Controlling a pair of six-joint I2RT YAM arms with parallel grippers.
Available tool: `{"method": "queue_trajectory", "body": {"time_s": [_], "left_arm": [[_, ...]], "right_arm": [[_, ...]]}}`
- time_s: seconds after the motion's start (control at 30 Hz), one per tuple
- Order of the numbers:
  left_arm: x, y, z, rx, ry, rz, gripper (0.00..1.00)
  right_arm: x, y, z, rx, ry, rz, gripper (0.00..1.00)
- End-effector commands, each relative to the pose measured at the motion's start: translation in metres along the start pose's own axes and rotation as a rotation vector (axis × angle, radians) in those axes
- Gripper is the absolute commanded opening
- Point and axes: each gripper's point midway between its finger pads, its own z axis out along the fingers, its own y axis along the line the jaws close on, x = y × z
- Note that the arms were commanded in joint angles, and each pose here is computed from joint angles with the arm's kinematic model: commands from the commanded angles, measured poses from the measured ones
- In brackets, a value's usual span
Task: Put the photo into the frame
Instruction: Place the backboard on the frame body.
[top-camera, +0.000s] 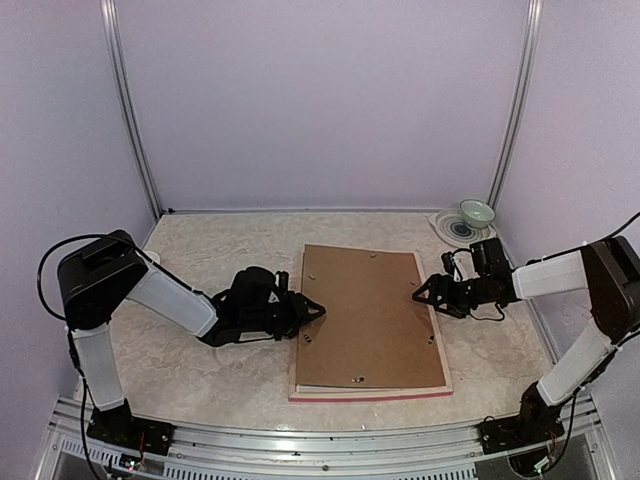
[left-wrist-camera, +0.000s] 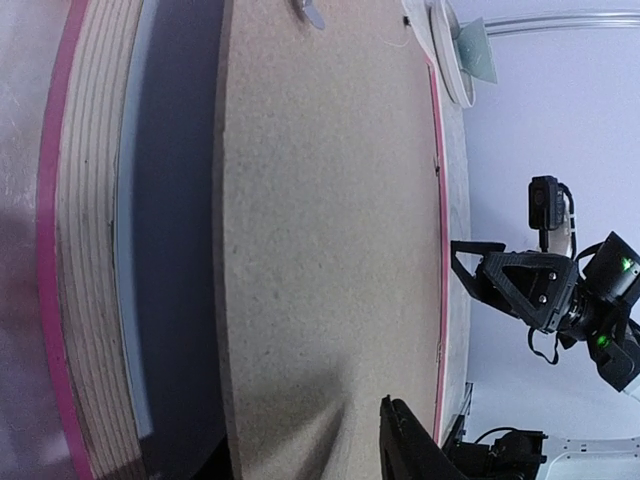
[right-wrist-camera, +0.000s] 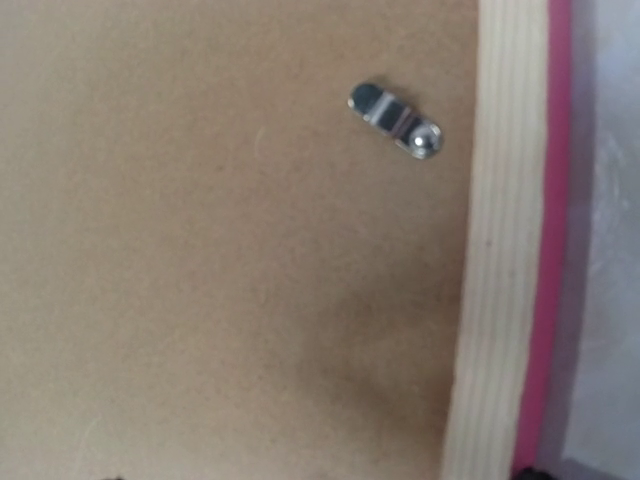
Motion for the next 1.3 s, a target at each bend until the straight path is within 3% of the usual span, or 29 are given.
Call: {"method": "queue_trajectory", "body": {"time_s": [0.0, 0.9, 1.27], "left_arm": [[-0.0055, -0.023, -0.001, -0.003, -0.012, 0.083, 0.4], [-0.0129, -0.0251, 0.0045, -0.308, -0.028, 0.285, 0.54], [-0.0127, -0.0228, -0.0013, -0.385, -0.027, 0.313, 0.7]], "right_arm": [[0.0054, -0.0026, 0.0027, -0.022, 0.014, 0.018, 0.84], [0.0045, -0.0012, 0.0064, -0.036, 0.025, 0.023, 0.84], [0.0046, -0.001, 0.0065, -0.039, 0.024, 0.021, 0.84]]}}
